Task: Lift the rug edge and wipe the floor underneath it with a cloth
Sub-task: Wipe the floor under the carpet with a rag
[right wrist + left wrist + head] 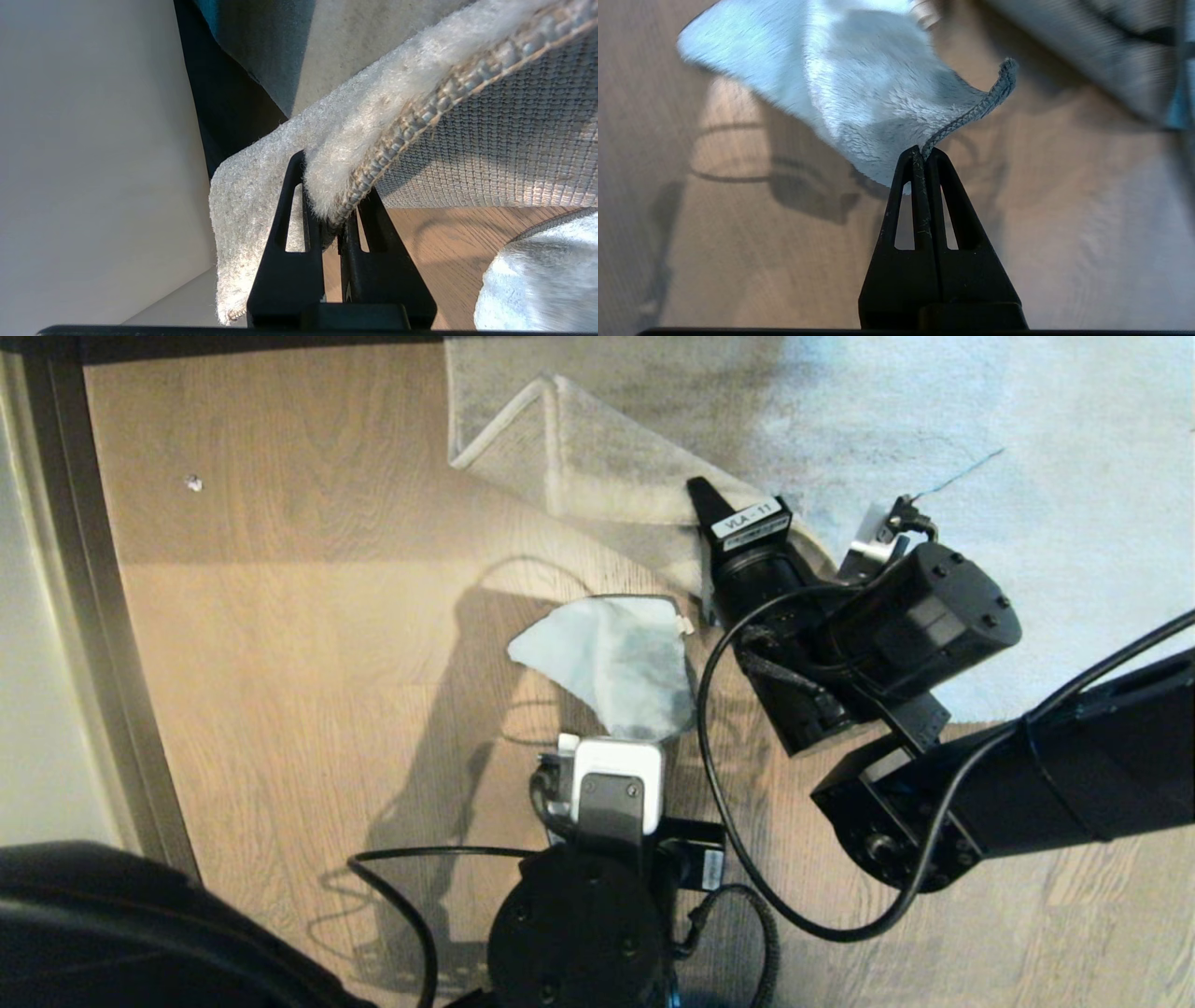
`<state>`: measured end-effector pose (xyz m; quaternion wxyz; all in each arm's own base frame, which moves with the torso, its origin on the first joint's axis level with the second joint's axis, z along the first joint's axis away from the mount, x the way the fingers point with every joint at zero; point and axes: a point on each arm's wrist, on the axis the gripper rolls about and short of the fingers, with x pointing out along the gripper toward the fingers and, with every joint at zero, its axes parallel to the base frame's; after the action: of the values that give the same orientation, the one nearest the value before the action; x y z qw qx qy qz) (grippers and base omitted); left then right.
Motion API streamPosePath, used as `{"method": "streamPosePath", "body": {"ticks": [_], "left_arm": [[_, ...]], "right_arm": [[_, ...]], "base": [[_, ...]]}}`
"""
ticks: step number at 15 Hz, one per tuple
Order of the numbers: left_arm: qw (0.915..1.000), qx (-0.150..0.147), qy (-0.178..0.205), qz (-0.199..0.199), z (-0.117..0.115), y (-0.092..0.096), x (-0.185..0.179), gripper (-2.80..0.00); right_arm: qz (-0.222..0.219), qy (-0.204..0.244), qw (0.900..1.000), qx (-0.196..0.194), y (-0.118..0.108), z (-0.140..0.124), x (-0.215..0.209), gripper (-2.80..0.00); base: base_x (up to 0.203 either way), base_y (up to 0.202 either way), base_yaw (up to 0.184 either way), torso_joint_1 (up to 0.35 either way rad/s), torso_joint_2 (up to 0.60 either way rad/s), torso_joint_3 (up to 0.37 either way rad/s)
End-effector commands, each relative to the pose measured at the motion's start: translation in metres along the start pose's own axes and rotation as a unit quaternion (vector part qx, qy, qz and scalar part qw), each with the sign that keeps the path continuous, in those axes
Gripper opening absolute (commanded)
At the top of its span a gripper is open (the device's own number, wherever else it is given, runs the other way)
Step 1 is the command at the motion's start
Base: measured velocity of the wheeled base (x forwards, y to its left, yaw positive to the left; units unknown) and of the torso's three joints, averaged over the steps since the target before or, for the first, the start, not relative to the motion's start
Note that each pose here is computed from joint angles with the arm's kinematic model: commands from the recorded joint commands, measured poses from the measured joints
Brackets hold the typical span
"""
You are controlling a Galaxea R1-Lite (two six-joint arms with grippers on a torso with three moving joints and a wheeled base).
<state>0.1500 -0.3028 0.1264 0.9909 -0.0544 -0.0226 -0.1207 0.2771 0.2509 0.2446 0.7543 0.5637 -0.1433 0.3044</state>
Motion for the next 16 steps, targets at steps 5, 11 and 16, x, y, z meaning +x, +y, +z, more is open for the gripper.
{"method": "streamPosePath", "body": {"ticks": [5,11,16], "left_arm": [[0.9958,0.007,-0.004,0.091,-0.033,0.035,0.051,-2.80],[0.9864,-0.005,-0.027,0.162,-0.032,0.067,0.094,-2.80],[0.9806,-0.017,-0.048,0.190,-0.025,0.078,0.116,-2.80]], "right_arm": [[0.017,-0.015,1.000,0.009,0.003,0.003,0.000,-2.80],[0.017,-0.015,1.000,0.009,0.002,0.003,0.000,-2.80],[0.014,-0.013,1.000,0.008,0.000,0.002,0.000,-2.80]], "base": [[0.000,0.000,0.000,0.000,0.00,0.000],[0.000,0.000,0.000,0.000,0.00,0.000],[0.000,0.000,0.000,0.000,0.00,0.000]]}}
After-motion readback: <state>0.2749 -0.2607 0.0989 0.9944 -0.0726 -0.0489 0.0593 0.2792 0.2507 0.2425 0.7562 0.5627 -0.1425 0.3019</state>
